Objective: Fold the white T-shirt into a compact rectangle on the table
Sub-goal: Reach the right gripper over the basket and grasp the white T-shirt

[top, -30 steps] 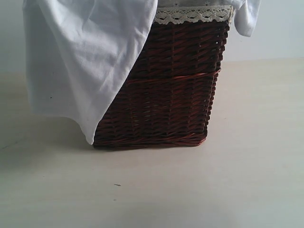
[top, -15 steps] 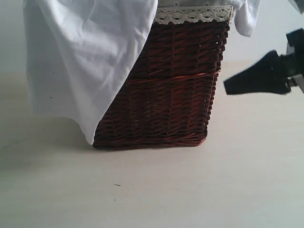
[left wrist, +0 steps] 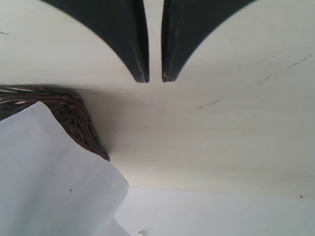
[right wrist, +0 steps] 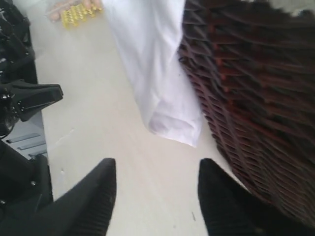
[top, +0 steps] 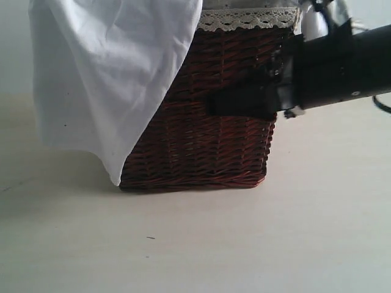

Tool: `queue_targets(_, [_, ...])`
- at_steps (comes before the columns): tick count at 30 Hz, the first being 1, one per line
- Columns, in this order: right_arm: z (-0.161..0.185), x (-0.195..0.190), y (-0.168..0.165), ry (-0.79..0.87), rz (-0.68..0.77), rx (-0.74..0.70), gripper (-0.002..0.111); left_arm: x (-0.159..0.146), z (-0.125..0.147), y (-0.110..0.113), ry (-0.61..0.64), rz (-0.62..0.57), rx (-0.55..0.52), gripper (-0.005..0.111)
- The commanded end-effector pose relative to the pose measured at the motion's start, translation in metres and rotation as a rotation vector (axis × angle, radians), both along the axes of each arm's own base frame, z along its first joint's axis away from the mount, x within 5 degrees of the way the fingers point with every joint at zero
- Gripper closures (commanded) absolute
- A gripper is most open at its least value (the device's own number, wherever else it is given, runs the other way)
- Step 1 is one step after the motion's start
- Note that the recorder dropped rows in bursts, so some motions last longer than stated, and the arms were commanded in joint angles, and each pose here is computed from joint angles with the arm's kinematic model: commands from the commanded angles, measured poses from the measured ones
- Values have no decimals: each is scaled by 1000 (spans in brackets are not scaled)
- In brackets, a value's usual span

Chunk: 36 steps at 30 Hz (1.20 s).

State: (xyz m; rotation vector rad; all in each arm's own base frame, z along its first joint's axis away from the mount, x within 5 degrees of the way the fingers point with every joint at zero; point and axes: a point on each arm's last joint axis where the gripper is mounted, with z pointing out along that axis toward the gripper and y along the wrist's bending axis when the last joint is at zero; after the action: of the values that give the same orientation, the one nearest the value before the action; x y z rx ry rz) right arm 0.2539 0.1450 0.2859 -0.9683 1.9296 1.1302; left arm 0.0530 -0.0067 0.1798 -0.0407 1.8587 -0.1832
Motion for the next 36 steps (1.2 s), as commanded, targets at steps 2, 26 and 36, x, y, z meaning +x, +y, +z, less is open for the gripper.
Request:
queue_targets(2, [-21, 2, 37, 65, 37, 58, 46, 0, 1, 0, -14, -6, 4, 95])
queue_targets(26, [-15, 40, 63, -53, -32, 183, 78, 0, 1, 0, -14, -6, 4, 95])
queue_targets(36, [-3, 23, 67, -24, 153, 309, 108, 0, 1, 0, -14, -6, 4, 95])
